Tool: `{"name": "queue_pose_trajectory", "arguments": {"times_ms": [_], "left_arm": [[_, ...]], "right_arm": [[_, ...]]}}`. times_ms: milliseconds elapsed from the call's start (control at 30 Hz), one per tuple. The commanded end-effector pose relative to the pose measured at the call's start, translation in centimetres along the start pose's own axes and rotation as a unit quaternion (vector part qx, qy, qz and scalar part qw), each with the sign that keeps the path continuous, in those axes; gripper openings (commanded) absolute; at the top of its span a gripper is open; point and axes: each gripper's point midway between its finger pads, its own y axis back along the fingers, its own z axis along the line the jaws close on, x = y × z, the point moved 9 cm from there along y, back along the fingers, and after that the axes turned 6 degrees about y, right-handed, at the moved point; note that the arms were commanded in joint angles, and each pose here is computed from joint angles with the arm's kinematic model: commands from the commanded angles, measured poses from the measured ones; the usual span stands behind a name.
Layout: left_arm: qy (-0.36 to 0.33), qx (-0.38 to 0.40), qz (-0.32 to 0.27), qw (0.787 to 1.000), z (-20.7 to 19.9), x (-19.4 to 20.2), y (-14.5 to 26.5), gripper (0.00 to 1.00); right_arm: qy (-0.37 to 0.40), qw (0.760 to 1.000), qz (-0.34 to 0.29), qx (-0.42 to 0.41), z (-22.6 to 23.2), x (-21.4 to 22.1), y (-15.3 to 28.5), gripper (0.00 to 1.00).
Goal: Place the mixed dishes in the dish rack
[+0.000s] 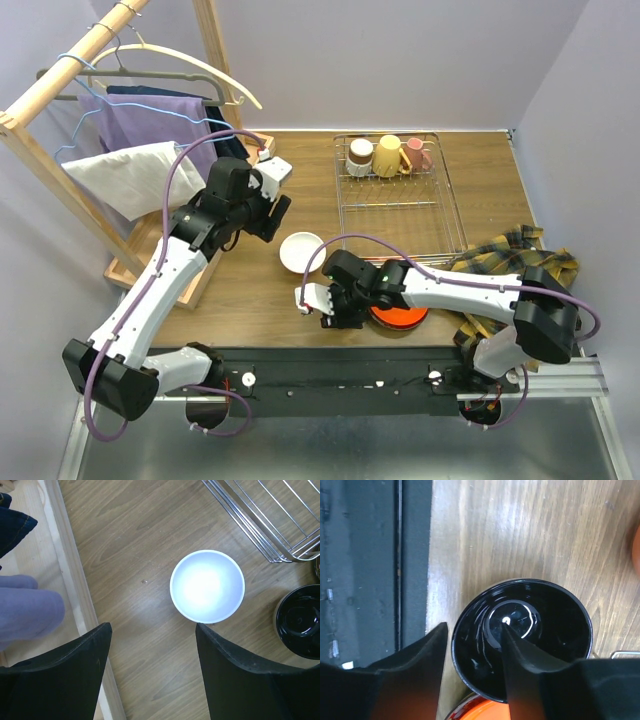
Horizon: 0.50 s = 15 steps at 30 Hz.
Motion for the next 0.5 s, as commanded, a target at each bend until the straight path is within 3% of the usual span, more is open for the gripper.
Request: {"name": "queue_pose_trajectory", "arguments": {"times_ms": [0,300,467], "left_arm": [[0.011,0.017,-0.026,0.999,-0.3,-0.5,1.1,0.77],[0.014,0.029,-0.034,0.999,-0.6,-0.1,1.5,0.77],[0.013,0.032,-0.034,0.999,-0.7,0.2,1.6,0.78]], "right_arm": [[-0.009,1.0,0.022,0.011,0.0,0.6,-1.0,0.5],[-0.024,0.999,0.04,-0.005,0.7,1.2,-1.6,0.33],[-0.025,0.998,0.046,-0.026,1.1,0.9,-1.3,0.13]]}}
